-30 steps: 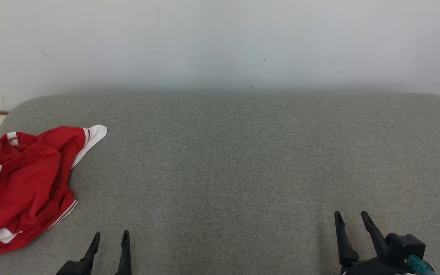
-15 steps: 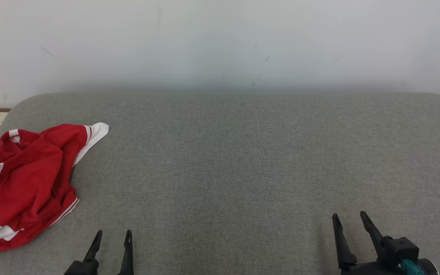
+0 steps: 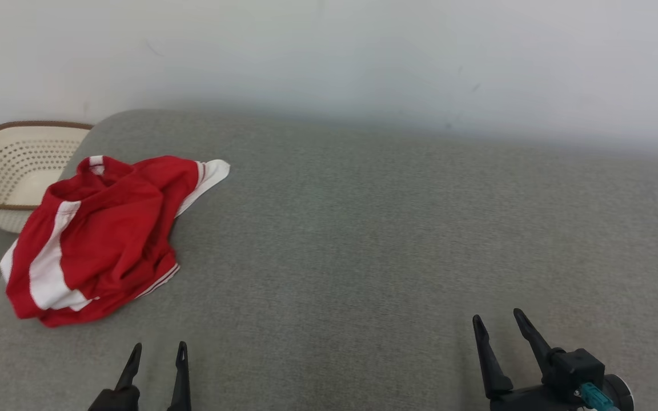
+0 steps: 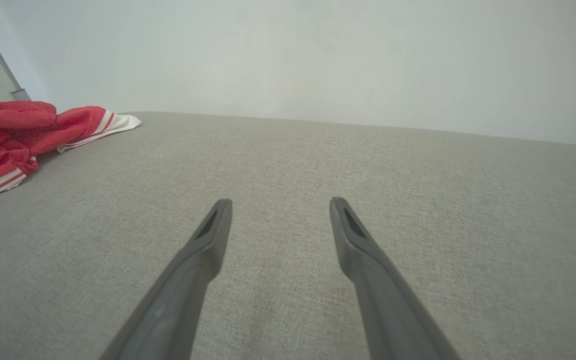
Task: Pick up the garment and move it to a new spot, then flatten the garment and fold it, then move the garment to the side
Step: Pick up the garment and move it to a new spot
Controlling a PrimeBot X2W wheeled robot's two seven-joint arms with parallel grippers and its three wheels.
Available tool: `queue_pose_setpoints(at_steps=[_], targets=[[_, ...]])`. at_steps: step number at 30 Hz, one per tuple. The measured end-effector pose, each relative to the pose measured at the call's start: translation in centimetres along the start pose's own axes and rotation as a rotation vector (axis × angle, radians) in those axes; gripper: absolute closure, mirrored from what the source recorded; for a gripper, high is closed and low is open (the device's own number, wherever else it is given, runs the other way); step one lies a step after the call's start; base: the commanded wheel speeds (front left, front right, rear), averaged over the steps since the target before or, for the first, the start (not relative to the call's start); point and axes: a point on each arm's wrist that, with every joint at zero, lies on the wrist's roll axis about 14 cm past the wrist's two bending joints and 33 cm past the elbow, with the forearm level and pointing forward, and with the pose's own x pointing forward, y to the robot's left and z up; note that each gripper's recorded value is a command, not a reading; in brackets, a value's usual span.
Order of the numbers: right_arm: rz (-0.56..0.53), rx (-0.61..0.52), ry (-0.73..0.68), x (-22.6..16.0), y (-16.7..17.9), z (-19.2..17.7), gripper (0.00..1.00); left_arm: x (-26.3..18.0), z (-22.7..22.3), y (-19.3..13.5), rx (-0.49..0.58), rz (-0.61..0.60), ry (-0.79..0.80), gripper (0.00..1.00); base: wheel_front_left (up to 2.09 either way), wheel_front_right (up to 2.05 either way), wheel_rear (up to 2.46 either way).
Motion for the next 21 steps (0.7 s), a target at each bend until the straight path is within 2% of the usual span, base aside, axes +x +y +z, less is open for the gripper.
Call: queue_pose_setpoints(at_steps=[9, 14, 17, 21], targets=[[0.212, 0.016, -0.004, 3.6, 6.3, 0.1, 0.0, -3.5, -0.9, 6.7, 0.023, 0.198, 0.039, 0.0, 0.0, 0.0, 0.0], [0.293, 0.037, -0.005, 4.8, 9.1, 0.0, 0.0, -5.3, -1.7, 9.4, 0.045, 0.265, 0.074, 0.0, 0.0, 0.0, 0.0], [0.3, 0.057, 0.01, 5.0, 9.3, -0.5, 0.0, -5.0, -2.3, 9.4, 0.04, 0.237, 0.092, 0.0, 0.0, 0.0, 0.0], [0.267, 0.047, 0.026, 4.7, 7.7, -1.1, 0.0, -2.6, -1.0, 10.0, 0.035, 0.21, 0.055, 0.0, 0.0, 0.0, 0.0]])
